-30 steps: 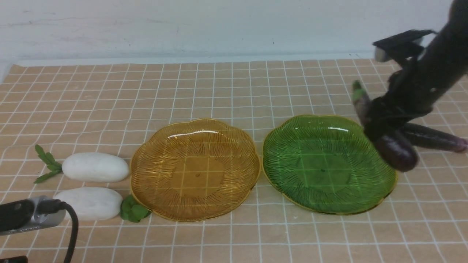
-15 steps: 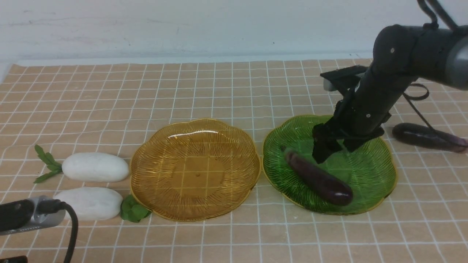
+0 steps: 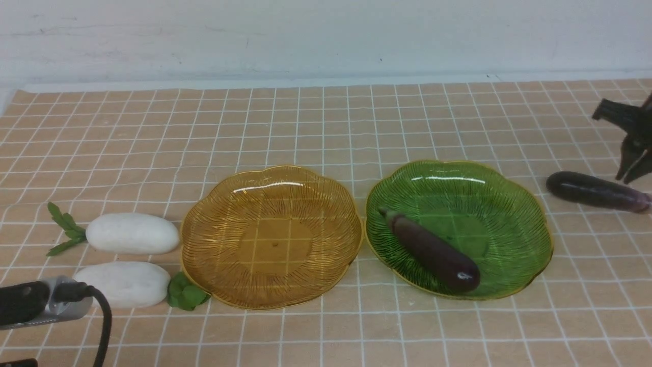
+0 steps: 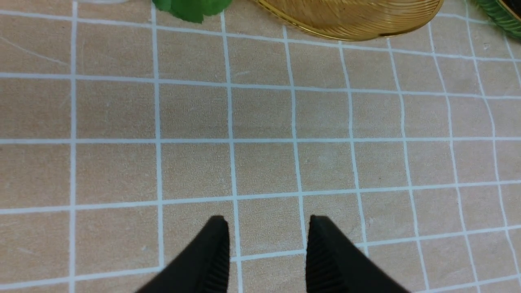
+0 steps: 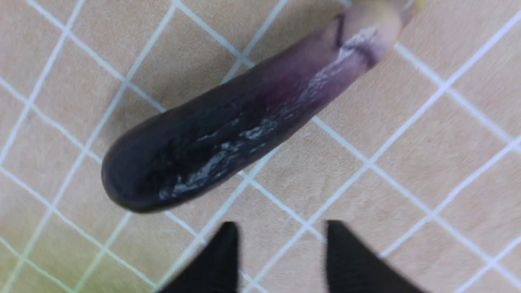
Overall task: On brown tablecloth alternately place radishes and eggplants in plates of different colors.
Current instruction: 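Put the eggplants into the green plate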
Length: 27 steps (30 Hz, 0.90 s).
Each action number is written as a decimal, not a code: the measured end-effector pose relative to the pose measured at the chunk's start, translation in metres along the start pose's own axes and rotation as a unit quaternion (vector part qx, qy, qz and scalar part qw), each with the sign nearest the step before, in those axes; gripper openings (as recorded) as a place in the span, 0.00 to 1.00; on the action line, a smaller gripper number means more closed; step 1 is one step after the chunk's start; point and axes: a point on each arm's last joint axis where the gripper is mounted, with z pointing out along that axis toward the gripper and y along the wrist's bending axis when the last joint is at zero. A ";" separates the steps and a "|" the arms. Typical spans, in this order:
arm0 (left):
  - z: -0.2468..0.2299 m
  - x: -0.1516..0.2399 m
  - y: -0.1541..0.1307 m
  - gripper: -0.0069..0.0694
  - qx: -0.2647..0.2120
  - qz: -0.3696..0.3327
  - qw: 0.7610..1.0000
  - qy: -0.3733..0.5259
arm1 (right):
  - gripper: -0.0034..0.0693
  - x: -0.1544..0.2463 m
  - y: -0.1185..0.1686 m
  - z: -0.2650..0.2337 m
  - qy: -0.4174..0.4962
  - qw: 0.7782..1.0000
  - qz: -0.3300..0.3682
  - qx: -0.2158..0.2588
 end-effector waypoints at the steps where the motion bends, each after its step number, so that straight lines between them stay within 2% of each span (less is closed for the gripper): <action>1: 0.000 0.000 0.000 0.42 0.000 0.000 1.000 0.000 | 0.55 -0.001 0.000 0.002 -0.002 1.000 0.013 -0.001; 3: 0.000 0.000 0.000 0.42 0.000 0.000 1.000 0.000 | 0.68 -0.003 0.001 0.009 -0.003 0.999 0.047 -0.002; 6: 0.000 0.000 0.000 0.42 0.000 0.000 1.000 0.000 | 0.81 -0.005 0.001 0.020 0.000 0.996 0.085 0.002; 10: 0.000 0.000 0.000 0.42 0.000 -0.002 1.000 -0.002 | 0.91 -0.006 0.000 0.040 0.011 0.992 0.124 0.010; 13: 0.000 -0.001 0.000 0.42 0.000 -0.006 1.000 -0.003 | 0.91 -0.010 0.003 0.041 -0.001 0.991 0.130 -0.004; 22: 0.000 -0.001 0.000 0.42 0.000 -0.015 1.000 -0.003 | 0.81 -0.022 0.011 0.050 -0.049 0.988 0.135 -0.049; 27: 0.000 -0.001 0.000 0.42 0.000 -0.015 1.000 -0.003 | 0.79 -0.025 0.012 0.059 -0.061 0.987 0.139 -0.059</action>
